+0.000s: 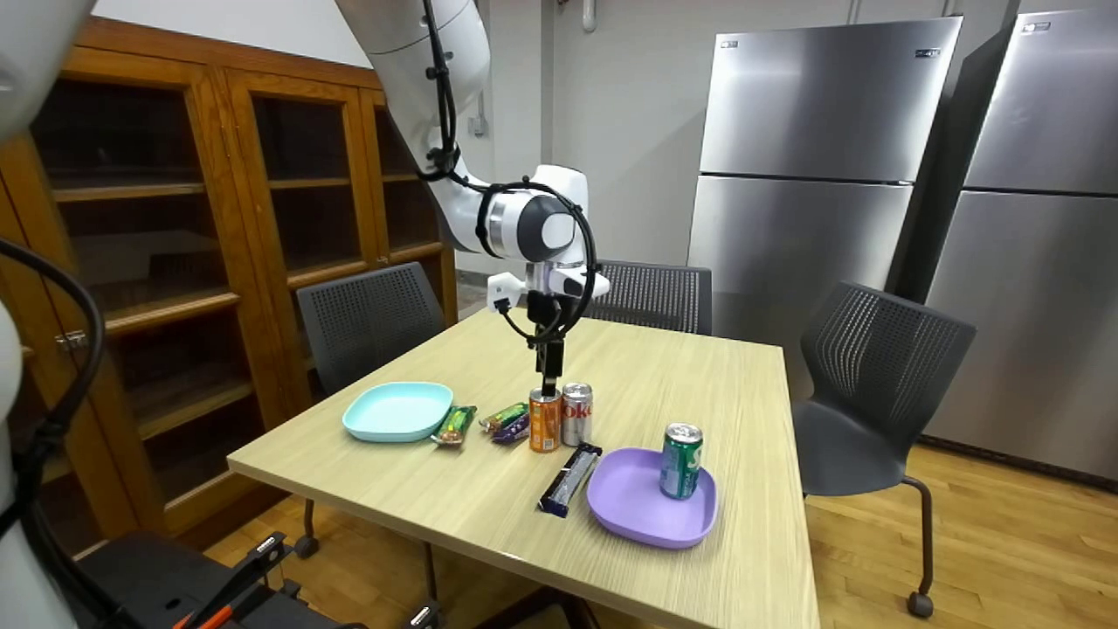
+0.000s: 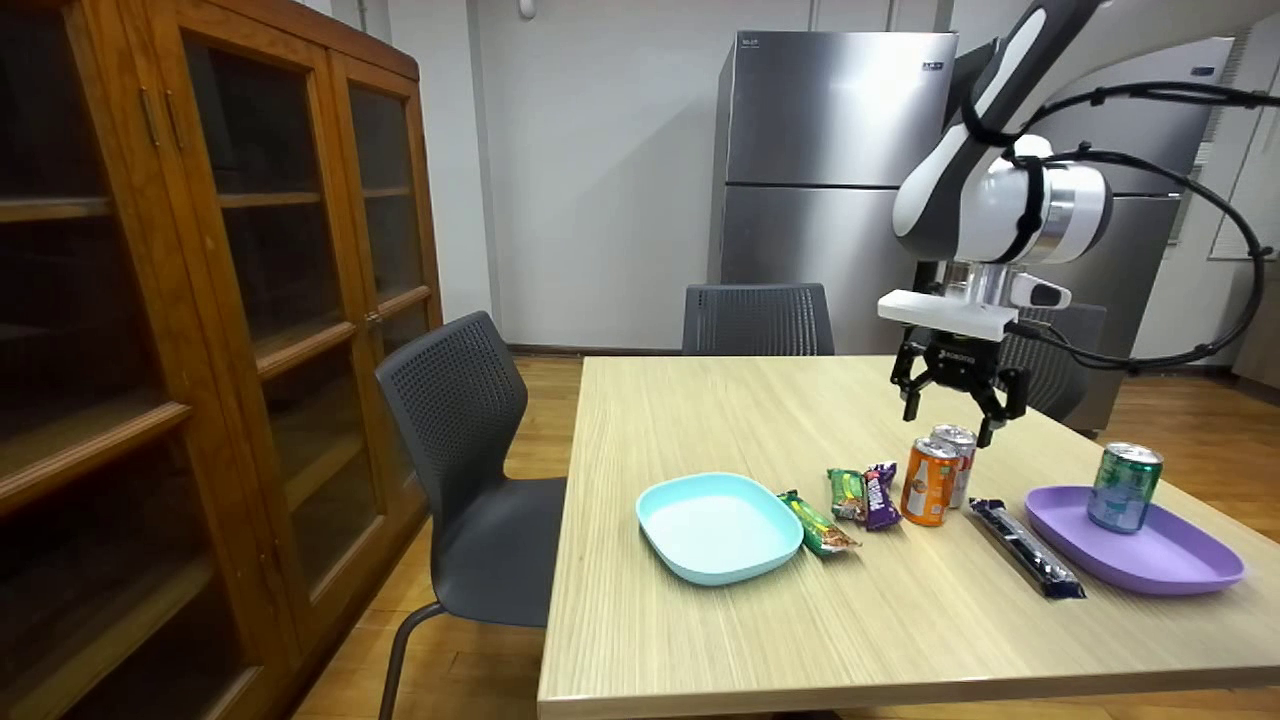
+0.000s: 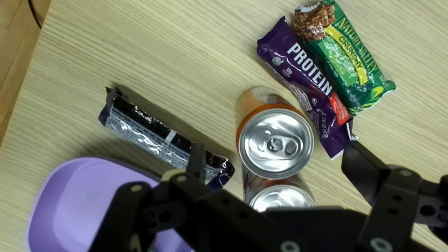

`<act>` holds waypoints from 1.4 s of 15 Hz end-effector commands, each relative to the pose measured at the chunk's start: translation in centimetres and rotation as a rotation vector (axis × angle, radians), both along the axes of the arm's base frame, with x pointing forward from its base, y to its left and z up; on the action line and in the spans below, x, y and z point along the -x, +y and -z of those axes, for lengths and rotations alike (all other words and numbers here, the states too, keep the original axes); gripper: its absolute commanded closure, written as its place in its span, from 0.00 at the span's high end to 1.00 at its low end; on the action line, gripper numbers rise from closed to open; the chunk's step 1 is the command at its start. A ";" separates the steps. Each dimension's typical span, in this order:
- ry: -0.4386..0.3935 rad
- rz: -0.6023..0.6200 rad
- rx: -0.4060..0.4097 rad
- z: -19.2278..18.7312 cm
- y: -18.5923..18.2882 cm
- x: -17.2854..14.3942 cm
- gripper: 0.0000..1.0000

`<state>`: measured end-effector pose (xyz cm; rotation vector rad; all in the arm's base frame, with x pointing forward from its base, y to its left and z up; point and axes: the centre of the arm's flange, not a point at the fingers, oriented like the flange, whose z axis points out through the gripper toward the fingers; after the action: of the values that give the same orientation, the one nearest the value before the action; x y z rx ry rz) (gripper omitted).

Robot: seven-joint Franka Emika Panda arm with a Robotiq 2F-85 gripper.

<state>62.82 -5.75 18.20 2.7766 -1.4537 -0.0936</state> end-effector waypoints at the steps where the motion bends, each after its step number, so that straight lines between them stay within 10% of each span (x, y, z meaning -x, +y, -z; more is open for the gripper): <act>1: 0.014 -0.034 0.013 -0.1 0.6 0.7 1.00; 16: -0.001 -0.003 0.071 4.0 1.2 -0.7 1.00; 17: 0.000 0.000 0.071 4.1 1.2 -0.7 0.75; 21: 0.003 0.000 0.073 4.1 1.3 -0.7 0.49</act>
<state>62.86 -4.82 13.80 2.7402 -1.4123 -0.0715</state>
